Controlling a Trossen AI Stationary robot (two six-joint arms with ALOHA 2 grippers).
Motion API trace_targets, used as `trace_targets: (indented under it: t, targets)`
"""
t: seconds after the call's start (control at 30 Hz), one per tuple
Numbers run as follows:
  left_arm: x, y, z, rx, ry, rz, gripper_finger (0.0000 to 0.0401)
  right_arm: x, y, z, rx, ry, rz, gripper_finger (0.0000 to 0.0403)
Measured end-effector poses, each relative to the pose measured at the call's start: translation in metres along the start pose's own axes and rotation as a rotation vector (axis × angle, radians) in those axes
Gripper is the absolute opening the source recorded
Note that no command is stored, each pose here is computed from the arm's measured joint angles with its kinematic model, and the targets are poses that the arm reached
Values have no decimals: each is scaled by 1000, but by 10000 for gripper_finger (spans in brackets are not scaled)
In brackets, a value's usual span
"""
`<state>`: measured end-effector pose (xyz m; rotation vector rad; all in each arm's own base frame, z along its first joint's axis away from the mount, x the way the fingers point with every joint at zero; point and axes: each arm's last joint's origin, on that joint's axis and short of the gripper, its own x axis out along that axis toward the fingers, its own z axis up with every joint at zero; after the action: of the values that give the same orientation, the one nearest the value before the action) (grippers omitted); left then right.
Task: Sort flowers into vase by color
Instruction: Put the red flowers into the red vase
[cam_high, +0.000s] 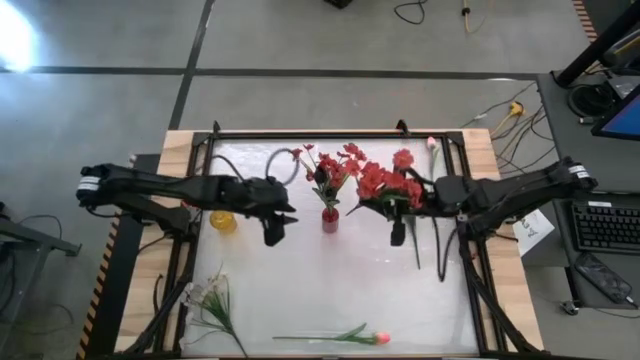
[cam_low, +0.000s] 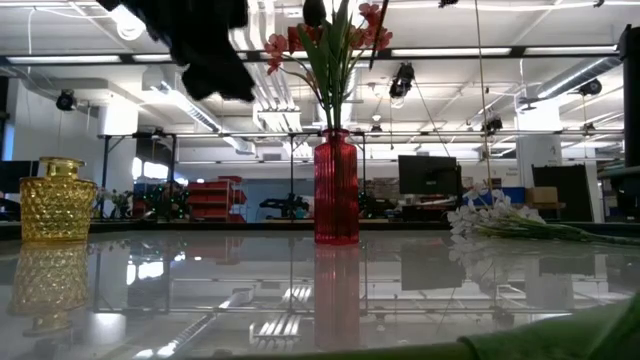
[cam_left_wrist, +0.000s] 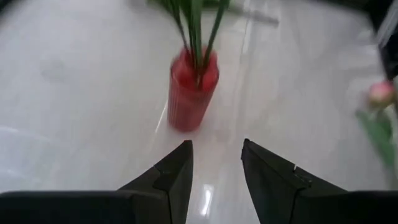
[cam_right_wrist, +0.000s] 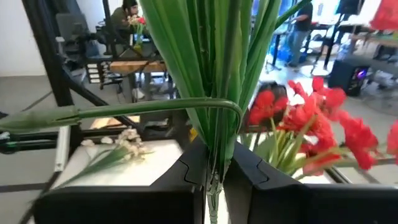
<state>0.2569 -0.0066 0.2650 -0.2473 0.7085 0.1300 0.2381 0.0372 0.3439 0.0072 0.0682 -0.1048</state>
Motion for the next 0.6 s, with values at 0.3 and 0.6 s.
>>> trace_targets:
  t: [0.3, 0.6]
  targets:
    - [55, 0, -8, 34, -63, 16, 127, 7, -1, -39, -8, -99, -81, 24]
    - [99, -2, -9, 40, -110, 45, 127, 30, 5, -59, -40, -35, -101, 24]
